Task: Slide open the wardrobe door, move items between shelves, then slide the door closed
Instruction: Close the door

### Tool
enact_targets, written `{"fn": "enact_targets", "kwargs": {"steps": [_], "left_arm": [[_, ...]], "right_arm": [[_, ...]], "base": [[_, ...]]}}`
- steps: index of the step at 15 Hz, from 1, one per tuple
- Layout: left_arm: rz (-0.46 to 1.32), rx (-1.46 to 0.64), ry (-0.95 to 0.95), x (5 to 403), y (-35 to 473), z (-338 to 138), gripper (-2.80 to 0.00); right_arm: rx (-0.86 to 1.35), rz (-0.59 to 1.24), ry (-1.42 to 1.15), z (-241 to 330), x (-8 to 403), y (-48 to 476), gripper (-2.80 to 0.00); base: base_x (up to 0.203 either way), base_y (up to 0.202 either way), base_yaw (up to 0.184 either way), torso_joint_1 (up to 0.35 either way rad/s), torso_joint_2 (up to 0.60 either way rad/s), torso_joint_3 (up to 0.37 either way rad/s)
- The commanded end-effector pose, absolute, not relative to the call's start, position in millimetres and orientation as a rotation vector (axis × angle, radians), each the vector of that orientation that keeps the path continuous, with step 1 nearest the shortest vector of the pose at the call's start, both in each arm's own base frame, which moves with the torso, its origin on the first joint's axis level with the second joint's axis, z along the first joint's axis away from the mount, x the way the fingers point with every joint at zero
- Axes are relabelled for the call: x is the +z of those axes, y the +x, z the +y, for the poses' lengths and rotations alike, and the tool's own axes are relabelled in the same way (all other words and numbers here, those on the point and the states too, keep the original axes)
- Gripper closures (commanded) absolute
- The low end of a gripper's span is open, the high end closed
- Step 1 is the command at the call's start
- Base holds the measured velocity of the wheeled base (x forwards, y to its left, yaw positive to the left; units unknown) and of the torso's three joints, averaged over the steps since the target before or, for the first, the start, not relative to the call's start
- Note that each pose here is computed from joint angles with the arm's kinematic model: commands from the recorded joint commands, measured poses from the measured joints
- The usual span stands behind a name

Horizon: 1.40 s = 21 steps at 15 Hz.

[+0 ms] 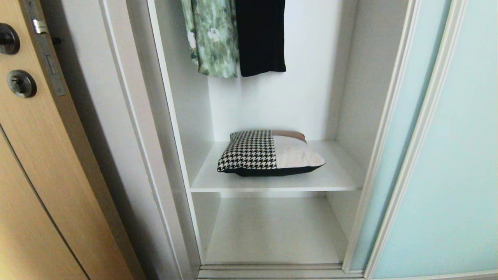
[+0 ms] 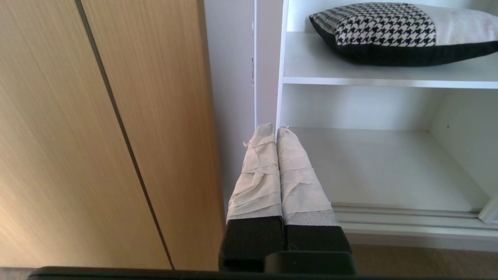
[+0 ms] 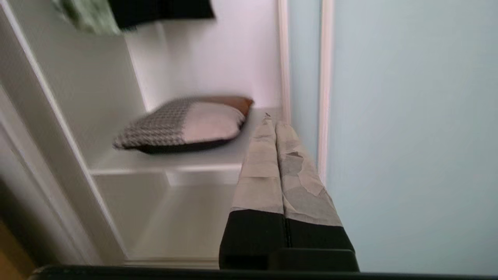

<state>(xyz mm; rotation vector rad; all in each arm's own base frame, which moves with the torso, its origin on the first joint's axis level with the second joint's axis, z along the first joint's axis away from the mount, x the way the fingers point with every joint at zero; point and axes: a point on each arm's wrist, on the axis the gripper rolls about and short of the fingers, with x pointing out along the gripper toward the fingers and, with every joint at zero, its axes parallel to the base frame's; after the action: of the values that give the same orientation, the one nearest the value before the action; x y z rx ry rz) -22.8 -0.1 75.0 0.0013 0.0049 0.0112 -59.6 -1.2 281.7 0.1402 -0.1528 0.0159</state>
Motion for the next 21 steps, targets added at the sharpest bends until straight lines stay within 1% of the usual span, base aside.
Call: {"fn": "enact_targets", "kwargs": {"steps": [1,3,6,7,10,12,15,21], "left_arm": [[0.006,0.012,0.002,75,-23,0,0.00],[0.007,0.012,0.002,75,-23,0,0.00],[0.006,0.012,0.002,75,-23,0,0.00],[0.008,0.012,0.002,75,-23,0,0.00],[0.008,0.012,0.002,75,-23,0,0.00],[0.007,0.012,0.002,75,-23,0,0.00],[0.006,0.012,0.002,75,-23,0,0.00],[0.008,0.012,0.002,75,-23,0,0.00]], "right_arm": [[0.034,-0.068,0.153,0,329,-16,0.00],[0.080,-0.021,0.163,2,350,11,0.00],[0.083,0.069,0.180,-4,366,65,0.00],[0.096,0.079,0.190,-11,371,75,0.00],[0.232,0.109,0.235,-40,379,96,0.00],[0.286,0.152,0.295,-66,374,118,0.00],[0.304,0.229,0.387,-93,356,148,0.00],[0.339,0.353,0.512,-124,324,203,0.00]], "base": [[0.000,0.000,0.000,0.000,0.00,0.000],[0.000,0.000,0.000,0.000,0.00,0.000],[0.000,0.000,0.000,0.000,0.00,0.000],[0.000,0.000,0.000,0.000,0.00,0.000],[0.000,0.000,0.000,0.000,0.00,0.000],[0.000,0.000,0.000,0.000,0.00,0.000],[0.000,0.000,0.000,0.000,0.00,0.000],[0.000,0.000,0.000,0.000,0.00,0.000]]}}
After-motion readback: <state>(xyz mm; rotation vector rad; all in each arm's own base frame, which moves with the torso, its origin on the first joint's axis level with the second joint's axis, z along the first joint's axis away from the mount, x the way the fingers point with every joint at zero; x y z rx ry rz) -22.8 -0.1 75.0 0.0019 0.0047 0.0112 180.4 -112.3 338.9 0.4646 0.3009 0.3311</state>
